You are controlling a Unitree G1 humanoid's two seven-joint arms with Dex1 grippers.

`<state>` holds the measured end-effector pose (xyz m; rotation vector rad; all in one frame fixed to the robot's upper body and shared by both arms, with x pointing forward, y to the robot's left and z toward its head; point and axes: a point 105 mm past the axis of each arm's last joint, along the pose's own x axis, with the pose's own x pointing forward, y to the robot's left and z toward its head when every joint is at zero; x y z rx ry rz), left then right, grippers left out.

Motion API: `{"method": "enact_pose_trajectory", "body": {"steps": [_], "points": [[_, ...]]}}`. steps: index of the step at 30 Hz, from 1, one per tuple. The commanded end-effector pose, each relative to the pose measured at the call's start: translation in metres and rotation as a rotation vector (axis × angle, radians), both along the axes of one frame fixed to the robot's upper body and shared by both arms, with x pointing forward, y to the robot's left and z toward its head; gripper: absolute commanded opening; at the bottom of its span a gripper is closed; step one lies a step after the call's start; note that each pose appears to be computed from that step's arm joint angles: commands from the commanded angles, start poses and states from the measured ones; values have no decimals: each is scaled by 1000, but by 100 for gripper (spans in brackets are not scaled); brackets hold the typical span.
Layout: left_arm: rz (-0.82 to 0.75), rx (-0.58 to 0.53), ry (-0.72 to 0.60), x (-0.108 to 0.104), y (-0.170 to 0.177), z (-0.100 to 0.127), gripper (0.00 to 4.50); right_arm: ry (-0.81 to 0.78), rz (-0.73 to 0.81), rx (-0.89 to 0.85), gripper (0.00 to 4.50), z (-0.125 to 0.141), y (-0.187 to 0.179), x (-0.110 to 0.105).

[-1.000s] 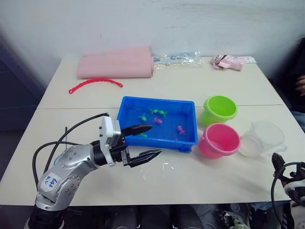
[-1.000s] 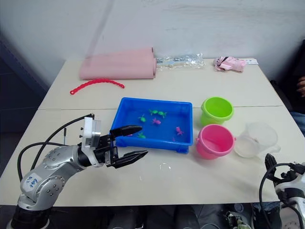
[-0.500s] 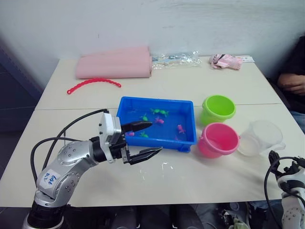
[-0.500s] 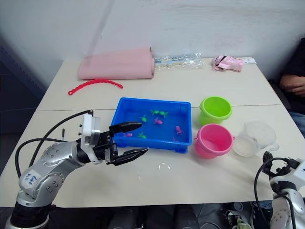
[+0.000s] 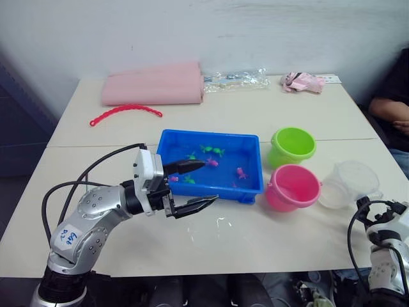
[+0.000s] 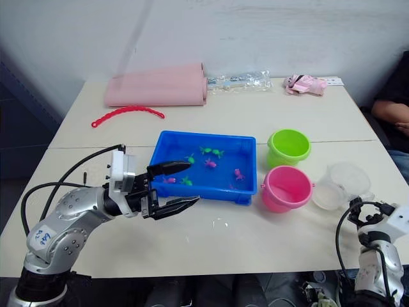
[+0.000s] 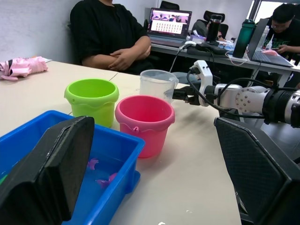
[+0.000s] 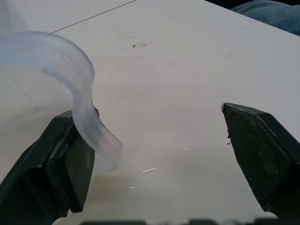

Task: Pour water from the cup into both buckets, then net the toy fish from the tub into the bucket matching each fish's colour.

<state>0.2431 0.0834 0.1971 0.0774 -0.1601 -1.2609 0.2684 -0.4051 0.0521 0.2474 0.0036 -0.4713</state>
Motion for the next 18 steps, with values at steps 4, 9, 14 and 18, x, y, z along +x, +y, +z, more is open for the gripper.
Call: {"method": "enact_pose_trajectory", "body": {"steps": [4,9,14,18], "points": [[0,-2,-43,-1,0,5,444,-63,24,-21,450,9,-2,11],[10,-2,-46,0,2,5,450,-122,86,-18,321,14,7,18],[17,-4,-44,1,3,4,450,-143,101,-21,63,17,8,19],[25,-14,-44,1,3,3,450,-170,100,-41,5,26,4,15]]}}
